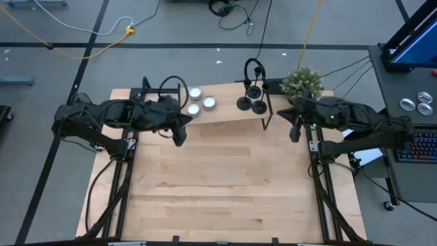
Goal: Pick & Place candle stick holders
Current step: Return to Home Position
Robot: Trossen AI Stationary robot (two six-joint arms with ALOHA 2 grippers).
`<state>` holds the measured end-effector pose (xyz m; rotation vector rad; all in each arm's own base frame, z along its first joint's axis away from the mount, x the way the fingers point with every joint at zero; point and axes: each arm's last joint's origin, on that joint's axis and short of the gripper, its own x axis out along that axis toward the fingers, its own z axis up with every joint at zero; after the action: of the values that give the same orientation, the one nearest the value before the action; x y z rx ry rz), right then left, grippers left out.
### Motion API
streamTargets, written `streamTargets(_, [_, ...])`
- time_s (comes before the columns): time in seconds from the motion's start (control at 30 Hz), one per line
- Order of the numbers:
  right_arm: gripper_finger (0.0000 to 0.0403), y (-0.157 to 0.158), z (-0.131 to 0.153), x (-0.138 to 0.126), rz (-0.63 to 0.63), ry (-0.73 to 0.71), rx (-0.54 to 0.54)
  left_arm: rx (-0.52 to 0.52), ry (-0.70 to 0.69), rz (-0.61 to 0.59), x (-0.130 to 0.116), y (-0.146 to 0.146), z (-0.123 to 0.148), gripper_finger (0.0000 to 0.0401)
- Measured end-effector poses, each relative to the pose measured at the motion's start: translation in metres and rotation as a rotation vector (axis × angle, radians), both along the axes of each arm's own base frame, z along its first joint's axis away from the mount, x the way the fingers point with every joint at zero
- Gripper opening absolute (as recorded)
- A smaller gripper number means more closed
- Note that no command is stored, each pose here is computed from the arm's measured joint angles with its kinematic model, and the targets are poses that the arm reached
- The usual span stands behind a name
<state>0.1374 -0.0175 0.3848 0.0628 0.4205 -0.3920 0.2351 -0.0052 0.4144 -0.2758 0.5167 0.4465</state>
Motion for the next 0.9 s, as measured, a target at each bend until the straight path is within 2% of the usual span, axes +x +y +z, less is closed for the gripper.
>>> streamTargets(0.23, [0.0, 0.001, -0.016, -0.016, -0.018, -0.048, 0.039, 0.025, -0.051, -0.061, 0.003, -0.014, -0.003, 0.0004])
streamTargets(0.47, [0.0, 0.003, -0.026, -0.027, -0.001, -0.071, 0.078, -0.002, -0.146, -0.107, -0.005, -0.017, -0.034, 0.0004])
streamTargets(0.9, [0.0, 0.004, -0.037, -0.036, 0.016, -0.075, 0.084, -0.036, -0.336, -0.147, -0.069, -0.014, -0.087, 0.0012])
